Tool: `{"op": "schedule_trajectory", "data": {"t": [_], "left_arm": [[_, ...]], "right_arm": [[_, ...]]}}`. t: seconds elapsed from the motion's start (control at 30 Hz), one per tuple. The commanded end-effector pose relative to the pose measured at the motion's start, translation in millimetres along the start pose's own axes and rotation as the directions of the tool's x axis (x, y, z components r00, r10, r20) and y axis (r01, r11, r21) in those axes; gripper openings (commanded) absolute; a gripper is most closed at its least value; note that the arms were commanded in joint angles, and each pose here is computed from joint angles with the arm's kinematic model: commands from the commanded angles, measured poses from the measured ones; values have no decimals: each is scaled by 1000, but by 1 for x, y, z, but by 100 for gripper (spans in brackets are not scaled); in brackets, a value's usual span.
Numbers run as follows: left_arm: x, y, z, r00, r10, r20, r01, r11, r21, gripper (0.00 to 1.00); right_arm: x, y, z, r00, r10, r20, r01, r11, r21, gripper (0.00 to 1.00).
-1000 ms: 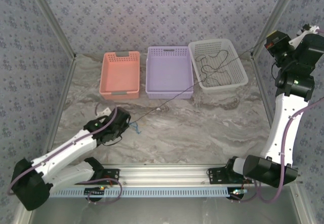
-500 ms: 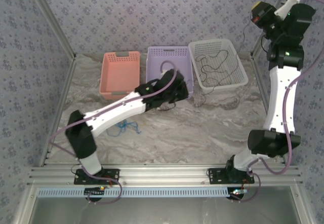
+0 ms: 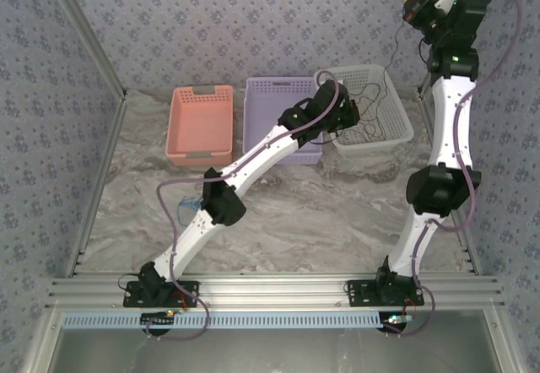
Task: Untangle the cables
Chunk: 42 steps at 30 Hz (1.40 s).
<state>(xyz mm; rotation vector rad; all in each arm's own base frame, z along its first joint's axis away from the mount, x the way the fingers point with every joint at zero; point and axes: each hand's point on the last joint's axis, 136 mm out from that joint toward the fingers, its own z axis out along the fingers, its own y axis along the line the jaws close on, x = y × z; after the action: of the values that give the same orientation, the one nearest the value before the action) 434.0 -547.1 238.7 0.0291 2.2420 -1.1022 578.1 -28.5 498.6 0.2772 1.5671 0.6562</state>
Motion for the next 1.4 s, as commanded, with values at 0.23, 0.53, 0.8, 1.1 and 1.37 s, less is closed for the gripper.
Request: {"op": "schedule_trajectory", "data": {"t": [0.23,0.53,0.8,1.1,1.37], "left_arm": [[2,58,54,990,-136,-23,137,990,29,0],[19,54,56,988,-126,-86,130,991,37,12],[15,30,33,991,-87,-104,93,994,52,54],[-11,-5,-11,997,-51,-60,55,996,65,72],[-31,-26,-48,999,-26,-21,27,997,68,72]], "right_arm": [[64,-54,53,993,-32,-110,40,997,68,0],[141,-102,67,969,9,-248,37,983,179,0],[187,-135,78,934,62,-351,30,968,251,0],[218,-165,76,905,121,-407,31,937,347,1],[207,-158,70,908,113,-403,47,929,367,39]]}}
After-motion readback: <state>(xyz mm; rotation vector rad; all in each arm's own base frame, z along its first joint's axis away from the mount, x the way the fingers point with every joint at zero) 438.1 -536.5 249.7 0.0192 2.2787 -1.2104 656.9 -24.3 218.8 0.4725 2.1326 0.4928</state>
